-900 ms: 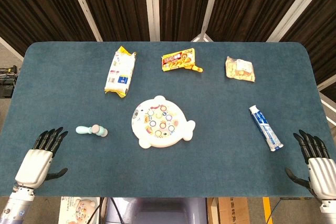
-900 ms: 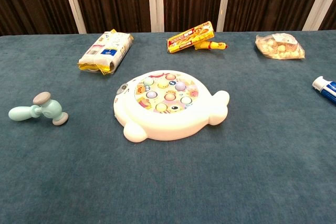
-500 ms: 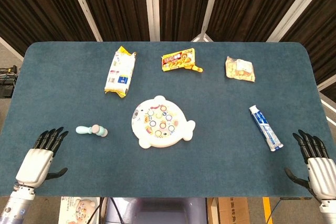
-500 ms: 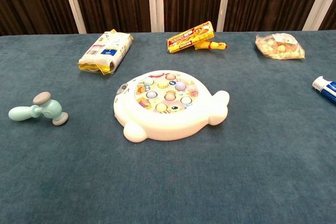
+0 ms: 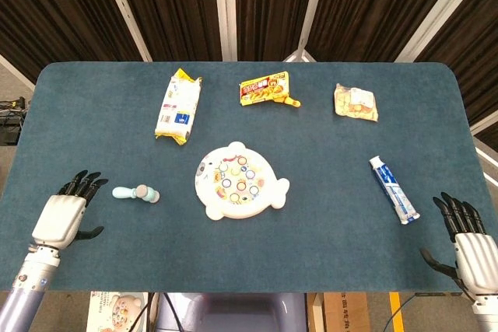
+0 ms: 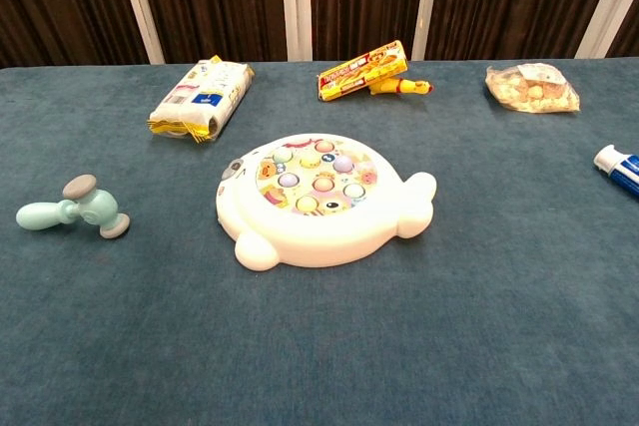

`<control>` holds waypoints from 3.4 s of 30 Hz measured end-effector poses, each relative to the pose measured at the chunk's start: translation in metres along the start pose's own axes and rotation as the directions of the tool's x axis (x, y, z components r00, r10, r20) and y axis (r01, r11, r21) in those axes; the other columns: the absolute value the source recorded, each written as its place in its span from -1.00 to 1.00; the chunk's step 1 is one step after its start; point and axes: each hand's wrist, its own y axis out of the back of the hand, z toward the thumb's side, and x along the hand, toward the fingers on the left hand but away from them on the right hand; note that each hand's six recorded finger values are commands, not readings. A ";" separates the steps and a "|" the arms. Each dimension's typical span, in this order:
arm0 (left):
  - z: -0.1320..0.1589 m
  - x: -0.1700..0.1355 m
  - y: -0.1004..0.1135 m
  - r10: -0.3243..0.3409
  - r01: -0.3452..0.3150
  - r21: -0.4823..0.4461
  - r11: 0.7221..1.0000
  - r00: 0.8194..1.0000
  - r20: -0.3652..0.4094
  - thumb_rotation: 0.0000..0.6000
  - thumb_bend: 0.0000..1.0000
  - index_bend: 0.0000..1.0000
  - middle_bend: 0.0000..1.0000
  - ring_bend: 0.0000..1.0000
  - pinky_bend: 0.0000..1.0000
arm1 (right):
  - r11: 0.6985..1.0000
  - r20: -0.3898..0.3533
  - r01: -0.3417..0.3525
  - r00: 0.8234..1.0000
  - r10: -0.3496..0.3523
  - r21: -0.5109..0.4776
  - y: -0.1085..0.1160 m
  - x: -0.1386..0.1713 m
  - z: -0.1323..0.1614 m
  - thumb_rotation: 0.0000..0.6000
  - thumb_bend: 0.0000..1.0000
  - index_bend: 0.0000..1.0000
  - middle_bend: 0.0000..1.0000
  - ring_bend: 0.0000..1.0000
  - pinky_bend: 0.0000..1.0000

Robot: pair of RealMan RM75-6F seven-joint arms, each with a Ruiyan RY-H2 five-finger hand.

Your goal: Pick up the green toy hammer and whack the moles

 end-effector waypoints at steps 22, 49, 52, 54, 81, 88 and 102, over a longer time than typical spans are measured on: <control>0.027 0.088 -0.014 -0.141 0.144 0.102 0.984 0.989 -0.042 1.00 -0.41 -0.22 -0.37 -0.56 -0.31 | 1.000 0.017 -0.017 1.000 0.017 -0.019 -0.003 -0.003 -0.002 1.00 -0.50 -1.00 -1.00 -1.00 -1.00; 0.054 0.105 -0.045 -0.204 0.210 0.113 0.971 0.977 -0.064 1.00 -0.13 -0.05 -0.40 -0.58 -0.39 | 0.999 0.016 -0.020 1.000 0.020 -0.029 -0.003 -0.003 -0.002 1.00 -0.50 -1.00 -1.00 -1.00 -1.00; 0.055 0.104 -0.047 -0.212 0.218 0.113 0.969 0.975 -0.065 1.00 -0.09 -0.04 -0.39 -0.58 -0.39 | 0.999 0.016 -0.021 1.000 0.021 -0.029 -0.003 -0.003 -0.001 1.00 -0.50 -1.00 -1.00 -1.00 -1.00; 0.055 0.104 -0.048 -0.214 0.220 0.112 0.969 0.975 -0.066 1.00 -0.08 -0.04 -0.39 -0.58 -0.39 | 0.999 0.015 -0.020 1.000 0.020 -0.031 -0.003 -0.003 -0.001 1.00 -0.50 -1.00 -1.00 -1.00 -1.00; 0.058 0.104 -0.056 -0.225 0.232 0.094 0.968 0.971 -0.075 1.00 0.26 0.08 -0.32 -0.58 -0.38 | 0.999 0.018 -0.019 1.000 0.019 -0.038 -0.003 -0.003 -0.001 1.00 -0.50 -1.00 -1.00 -1.00 -1.00; 0.059 0.105 -0.053 -0.208 0.214 0.088 0.973 0.976 -0.070 1.00 0.45 0.14 -0.20 -0.48 -0.26 | 0.999 0.018 -0.019 1.000 0.019 -0.037 -0.003 -0.003 -0.002 1.00 -0.50 -1.00 -1.00 -1.00 -1.00; 0.067 0.109 -0.034 -0.153 0.155 0.076 0.985 0.988 -0.034 1.00 0.52 0.21 -0.03 -0.30 -0.07 | 0.999 0.021 -0.017 1.000 0.018 -0.038 -0.002 -0.003 -0.002 1.00 -0.50 -1.00 -1.00 -1.00 -1.00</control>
